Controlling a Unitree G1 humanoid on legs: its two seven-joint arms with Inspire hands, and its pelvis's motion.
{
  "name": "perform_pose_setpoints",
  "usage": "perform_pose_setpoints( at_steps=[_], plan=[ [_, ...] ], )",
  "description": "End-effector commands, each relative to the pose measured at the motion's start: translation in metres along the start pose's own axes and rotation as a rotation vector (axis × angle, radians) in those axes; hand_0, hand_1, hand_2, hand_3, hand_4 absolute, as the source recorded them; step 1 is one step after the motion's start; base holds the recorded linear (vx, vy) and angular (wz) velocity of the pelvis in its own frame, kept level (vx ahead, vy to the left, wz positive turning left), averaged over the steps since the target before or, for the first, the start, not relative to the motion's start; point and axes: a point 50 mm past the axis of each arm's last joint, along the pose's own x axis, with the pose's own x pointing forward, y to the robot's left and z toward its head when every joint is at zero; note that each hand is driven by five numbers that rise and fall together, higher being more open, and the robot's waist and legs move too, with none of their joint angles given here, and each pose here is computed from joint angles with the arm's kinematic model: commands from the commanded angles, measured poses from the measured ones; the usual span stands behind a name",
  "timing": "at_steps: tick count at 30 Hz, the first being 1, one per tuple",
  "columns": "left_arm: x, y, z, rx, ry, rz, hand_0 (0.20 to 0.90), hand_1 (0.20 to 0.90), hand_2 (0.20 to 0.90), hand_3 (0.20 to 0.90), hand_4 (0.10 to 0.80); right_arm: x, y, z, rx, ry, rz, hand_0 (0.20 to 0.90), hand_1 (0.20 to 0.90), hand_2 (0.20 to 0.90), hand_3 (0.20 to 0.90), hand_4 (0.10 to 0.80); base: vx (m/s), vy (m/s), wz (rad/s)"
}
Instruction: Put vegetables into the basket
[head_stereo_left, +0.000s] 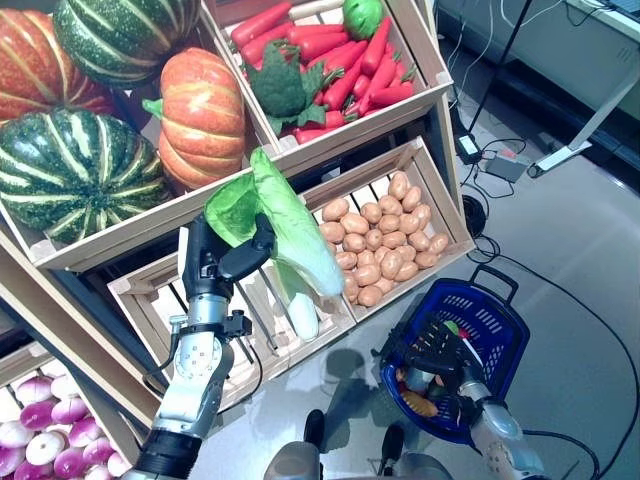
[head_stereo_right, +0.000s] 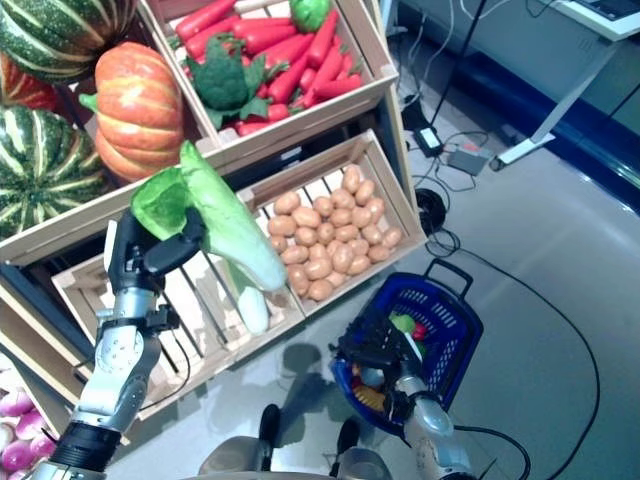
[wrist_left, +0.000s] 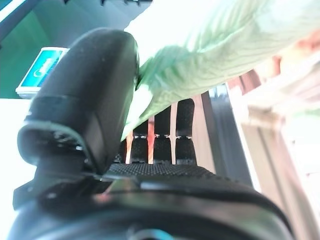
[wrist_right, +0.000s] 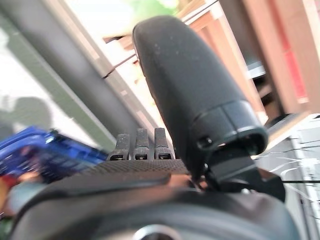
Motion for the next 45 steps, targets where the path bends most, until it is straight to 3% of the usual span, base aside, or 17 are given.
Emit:
perform_pose_setpoints(
  at_steps=[1, 10, 18, 29, 45],
  plan=[
    [0.009, -0.006, 0.031, -0.112, -0.172, -0.068, 0.3, 0.3, 0.3, 0.3, 0.4, 0.002, 0.012, 0.057, 0.026, -0.296, 0.126, 0.9, 0.9, 0.9, 0.9, 0.8, 0.037, -0.019, -0.1],
    [0.009, -0.013, 0.027, -0.07, -0.11, -0.183, 0.3, 0.3, 0.3, 0.3, 0.4, -0.008, 0.039, 0.107, 0.003, -0.434, 0.428, 0.9, 0.9, 0.9, 0.9, 0.8, 0.014, -0.012, -0.06],
    [0.014, -0.027, 0.03, -0.019, -0.11, -0.272, 0.3, 0.3, 0.3, 0.3, 0.4, -0.011, 0.063, 0.135, 0.0, -0.486, 0.577, 0.9, 0.9, 0.9, 0.9, 0.8, 0.002, -0.005, -0.02],
    [0.013, -0.052, 0.041, -0.137, -0.143, -0.391, 0.3, 0.3, 0.3, 0.3, 0.4, -0.005, 0.084, 0.114, 0.018, -0.26, 0.734, 0.9, 0.9, 0.9, 0.9, 0.8, 0.0, 0.0, 0.0],
    [0.01, -0.065, 0.053, -0.163, -0.19, -0.558, 0.3, 0.3, 0.3, 0.3, 0.4, -0.003, 0.08, 0.089, -0.021, 0.009, 0.833, 0.9, 0.9, 0.9, 0.9, 0.8, -0.001, -0.001, -0.01]
  ],
)
